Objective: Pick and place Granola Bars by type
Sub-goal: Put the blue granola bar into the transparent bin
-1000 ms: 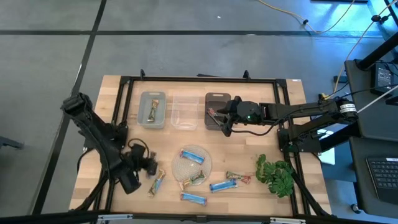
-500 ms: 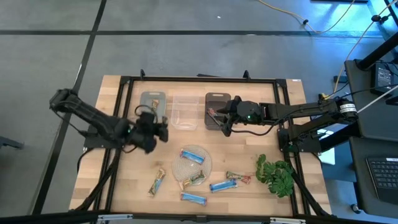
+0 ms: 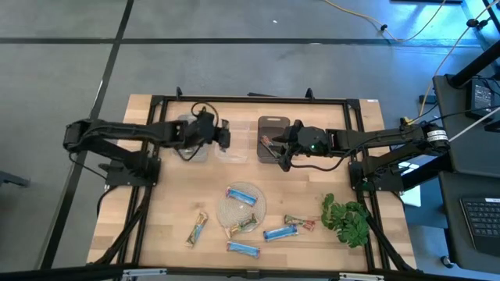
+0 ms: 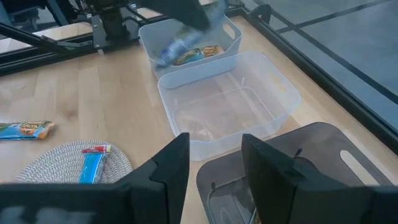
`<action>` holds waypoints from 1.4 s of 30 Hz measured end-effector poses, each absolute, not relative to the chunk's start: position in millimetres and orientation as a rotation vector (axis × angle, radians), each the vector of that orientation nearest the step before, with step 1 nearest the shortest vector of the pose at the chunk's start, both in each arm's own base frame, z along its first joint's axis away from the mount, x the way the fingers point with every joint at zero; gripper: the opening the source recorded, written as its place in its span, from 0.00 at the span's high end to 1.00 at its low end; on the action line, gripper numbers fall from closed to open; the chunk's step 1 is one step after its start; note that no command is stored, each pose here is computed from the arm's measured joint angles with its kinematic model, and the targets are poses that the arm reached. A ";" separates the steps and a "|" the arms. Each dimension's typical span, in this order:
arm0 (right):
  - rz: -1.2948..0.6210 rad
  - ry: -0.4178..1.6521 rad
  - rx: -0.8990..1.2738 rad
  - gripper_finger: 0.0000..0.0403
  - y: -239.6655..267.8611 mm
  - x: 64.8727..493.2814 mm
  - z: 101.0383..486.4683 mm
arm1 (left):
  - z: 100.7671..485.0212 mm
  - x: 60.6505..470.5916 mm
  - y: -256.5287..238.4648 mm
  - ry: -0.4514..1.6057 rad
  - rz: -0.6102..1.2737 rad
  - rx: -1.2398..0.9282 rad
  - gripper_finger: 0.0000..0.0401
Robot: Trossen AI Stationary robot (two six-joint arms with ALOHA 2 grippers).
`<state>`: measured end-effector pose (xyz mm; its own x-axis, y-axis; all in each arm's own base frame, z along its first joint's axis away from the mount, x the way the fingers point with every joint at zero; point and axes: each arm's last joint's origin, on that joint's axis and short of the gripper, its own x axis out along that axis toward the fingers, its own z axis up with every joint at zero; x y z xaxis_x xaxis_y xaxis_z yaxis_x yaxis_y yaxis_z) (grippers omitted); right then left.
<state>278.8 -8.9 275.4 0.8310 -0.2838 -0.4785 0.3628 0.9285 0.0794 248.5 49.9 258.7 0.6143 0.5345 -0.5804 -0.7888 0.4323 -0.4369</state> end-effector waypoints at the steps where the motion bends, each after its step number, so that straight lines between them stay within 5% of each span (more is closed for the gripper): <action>1: -0.344 0.480 0.168 0.63 -8.9 278.8 275.4 | 253.8 250.8 54.6 0.404 0.863 -0.746 0.77; 19: -0.341 0.488 0.152 0.63 -9.0 278.5 275.0 | 193.4 293.6 96.2 0.505 0.839 -0.729 0.77; 33: -0.341 0.487 0.153 0.63 -8.8 278.6 275.0 | 189.2 294.8 96.7 0.524 0.836 -0.732 0.76; 42: -0.341 0.486 0.153 0.63 -8.8 278.6 275.1 | 189.2 294.8 96.7 0.524 0.836 -0.732 0.68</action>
